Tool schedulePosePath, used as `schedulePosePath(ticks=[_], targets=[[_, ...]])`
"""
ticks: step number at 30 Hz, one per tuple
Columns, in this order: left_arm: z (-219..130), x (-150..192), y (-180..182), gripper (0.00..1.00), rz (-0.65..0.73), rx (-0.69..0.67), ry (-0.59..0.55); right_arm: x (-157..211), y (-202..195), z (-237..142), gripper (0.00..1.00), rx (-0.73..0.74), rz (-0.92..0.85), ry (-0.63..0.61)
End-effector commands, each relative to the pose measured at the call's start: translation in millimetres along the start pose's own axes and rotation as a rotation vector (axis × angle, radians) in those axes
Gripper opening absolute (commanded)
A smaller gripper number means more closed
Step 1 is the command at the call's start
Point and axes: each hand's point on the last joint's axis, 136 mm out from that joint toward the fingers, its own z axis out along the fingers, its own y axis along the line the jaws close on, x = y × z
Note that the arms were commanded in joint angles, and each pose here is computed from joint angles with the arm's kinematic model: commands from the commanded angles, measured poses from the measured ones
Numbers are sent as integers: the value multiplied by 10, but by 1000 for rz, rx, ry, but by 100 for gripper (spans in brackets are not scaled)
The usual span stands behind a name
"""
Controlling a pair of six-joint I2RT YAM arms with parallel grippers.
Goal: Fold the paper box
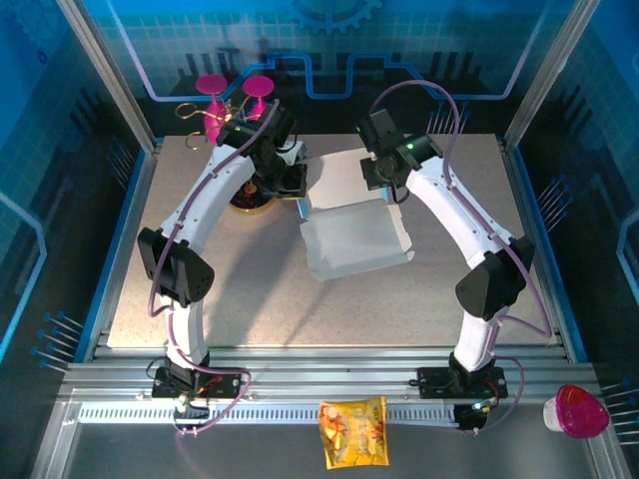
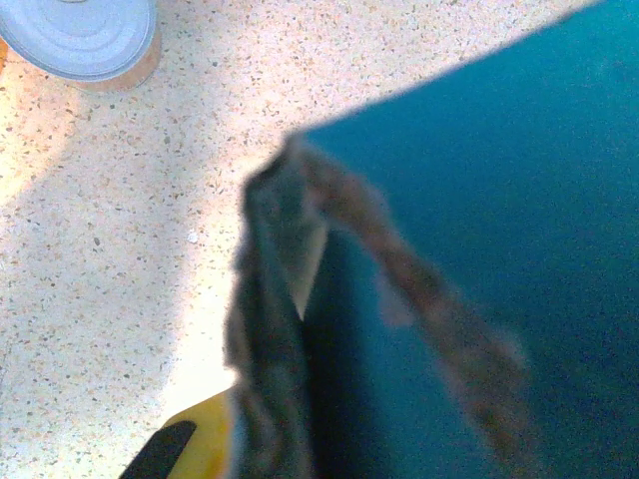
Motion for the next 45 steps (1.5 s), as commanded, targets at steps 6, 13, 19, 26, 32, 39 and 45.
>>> schedulePosePath(ticks=[6,13,19,26,32,39,45], targets=[[-94,33,-119,0,12,38,6,-3,-249,-76,0,178,35,1],[-85,26,-68,0,2,9,3,25,-335,-160,0,262,57,-6],[-92,14,-51,0,-8,0,-4,-4,-208,-190,0,213,42,-21],[-106,1,79,0,-16,-102,-29,-11,-201,-260,0,204,63,-32],[-117,-59,139,0,-37,-160,-70,13,-149,-275,0,202,79,-31],[-136,-65,255,0,-49,-326,-114,13,-88,-330,0,205,111,-46],[-110,-61,261,0,-59,-392,-142,44,-26,-316,0,217,124,-48]])
